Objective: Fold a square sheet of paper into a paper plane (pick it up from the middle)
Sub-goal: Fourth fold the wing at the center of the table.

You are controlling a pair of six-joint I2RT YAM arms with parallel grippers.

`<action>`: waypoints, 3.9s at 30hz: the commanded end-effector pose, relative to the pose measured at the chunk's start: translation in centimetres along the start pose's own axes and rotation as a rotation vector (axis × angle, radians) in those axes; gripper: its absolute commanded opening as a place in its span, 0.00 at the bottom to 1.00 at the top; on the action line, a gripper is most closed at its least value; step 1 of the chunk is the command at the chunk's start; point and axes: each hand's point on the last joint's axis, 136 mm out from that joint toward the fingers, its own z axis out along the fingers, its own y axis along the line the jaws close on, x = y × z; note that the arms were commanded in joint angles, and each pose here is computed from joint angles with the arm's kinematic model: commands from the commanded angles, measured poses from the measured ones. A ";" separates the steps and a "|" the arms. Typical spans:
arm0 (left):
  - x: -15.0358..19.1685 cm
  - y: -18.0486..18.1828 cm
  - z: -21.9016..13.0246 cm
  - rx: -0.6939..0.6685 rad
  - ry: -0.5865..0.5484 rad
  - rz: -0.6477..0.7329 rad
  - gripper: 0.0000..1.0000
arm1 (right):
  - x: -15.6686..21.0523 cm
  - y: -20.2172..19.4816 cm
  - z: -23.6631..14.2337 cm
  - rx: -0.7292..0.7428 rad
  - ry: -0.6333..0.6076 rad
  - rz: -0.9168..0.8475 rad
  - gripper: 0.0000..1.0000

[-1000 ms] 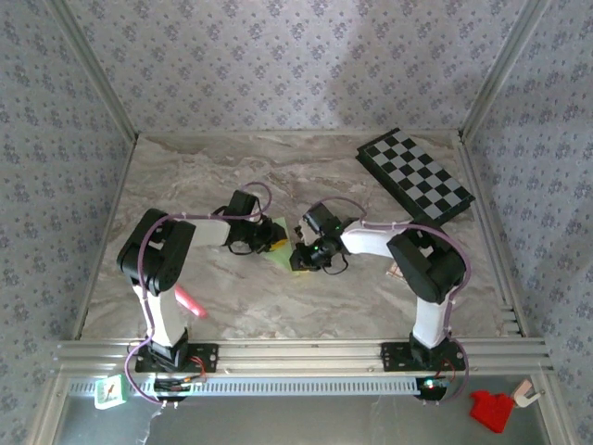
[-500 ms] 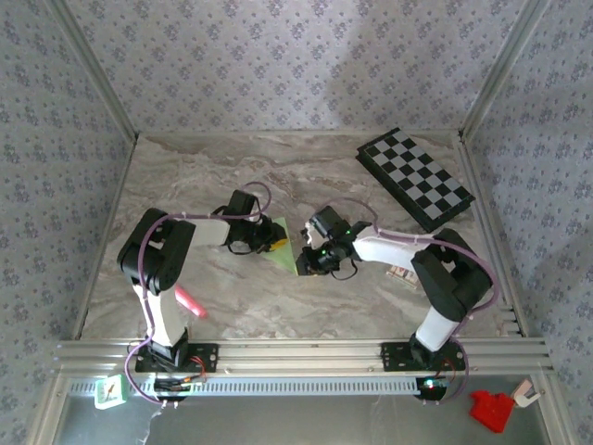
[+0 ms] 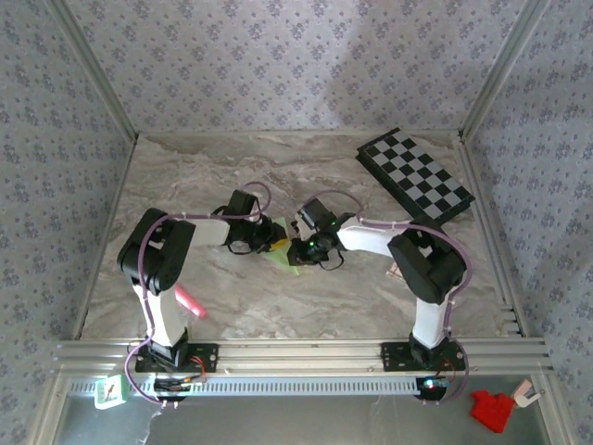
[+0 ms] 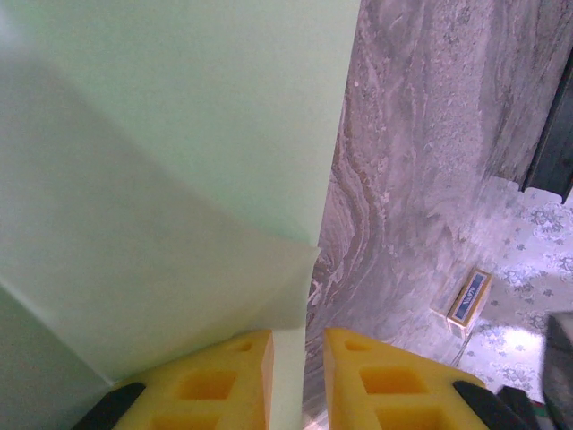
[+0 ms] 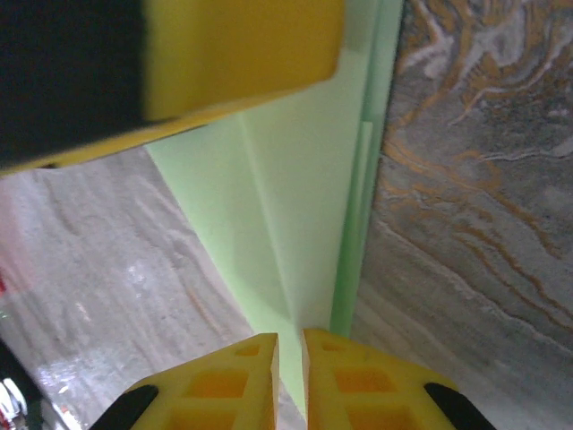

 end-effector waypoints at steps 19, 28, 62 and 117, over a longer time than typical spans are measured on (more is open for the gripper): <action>-2.4 -0.4 -1.9 -0.007 -0.074 0.082 0.21 | 3.1 -4.6 1.6 0.168 0.116 0.030 0.15; -3.2 1.8 -0.9 -0.058 -0.079 0.061 0.20 | 3.8 -5.7 1.6 0.228 0.143 0.036 0.15; -12.1 0.5 -8.0 -0.111 -0.267 0.140 0.22 | 5.5 -8.0 1.1 0.358 0.209 0.006 0.14; -3.4 7.2 -2.3 -0.365 -0.072 0.015 0.06 | -7.4 1.7 2.8 -0.044 -0.058 0.057 0.02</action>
